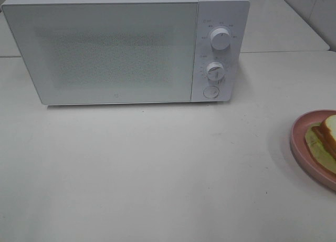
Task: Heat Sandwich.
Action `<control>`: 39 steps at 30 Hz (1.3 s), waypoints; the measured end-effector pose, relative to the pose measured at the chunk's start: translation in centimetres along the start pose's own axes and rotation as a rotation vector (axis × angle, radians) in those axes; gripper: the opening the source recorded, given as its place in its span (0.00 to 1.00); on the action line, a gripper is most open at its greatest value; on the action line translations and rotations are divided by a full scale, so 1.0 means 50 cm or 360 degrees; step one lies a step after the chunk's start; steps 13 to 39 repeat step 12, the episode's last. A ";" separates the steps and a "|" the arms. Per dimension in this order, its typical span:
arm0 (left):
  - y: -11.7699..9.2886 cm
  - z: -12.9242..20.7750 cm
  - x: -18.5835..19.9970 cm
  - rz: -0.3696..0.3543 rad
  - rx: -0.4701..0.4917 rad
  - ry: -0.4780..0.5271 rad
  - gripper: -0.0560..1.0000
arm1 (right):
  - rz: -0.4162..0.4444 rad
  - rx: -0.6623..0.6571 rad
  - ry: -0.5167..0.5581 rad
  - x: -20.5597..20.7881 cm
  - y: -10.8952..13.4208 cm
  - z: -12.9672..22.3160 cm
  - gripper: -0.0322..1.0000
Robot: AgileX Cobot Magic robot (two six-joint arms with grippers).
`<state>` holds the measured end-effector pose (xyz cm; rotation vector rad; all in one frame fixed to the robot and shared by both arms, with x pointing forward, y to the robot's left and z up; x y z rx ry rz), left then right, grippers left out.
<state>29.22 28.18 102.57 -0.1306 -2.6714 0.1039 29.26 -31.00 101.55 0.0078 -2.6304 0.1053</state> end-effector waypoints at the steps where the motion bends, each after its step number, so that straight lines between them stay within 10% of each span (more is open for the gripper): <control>1: 0.000 0.000 0.000 0.0000 0.0000 0.0000 0.97 | 0.0000 0.0000 0.0000 0.000 0.000 0.000 0.77; 39: 0.000 0.000 0.000 0.0000 0.0000 0.0000 0.97 | 0.0000 0.0000 0.0000 0.000 0.000 0.000 0.77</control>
Point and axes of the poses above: a point on each arm's last joint axis where the gripper is mounted, x pointing back along that axis away from the gripper, y along the wrist's bending axis when the last joint is at zero, z = x × y, the point moved 7 cm from there along -x, pointing out along that axis toward the gripper, and after that the axes turned 5 degrees about x, right-handed, at the moved point
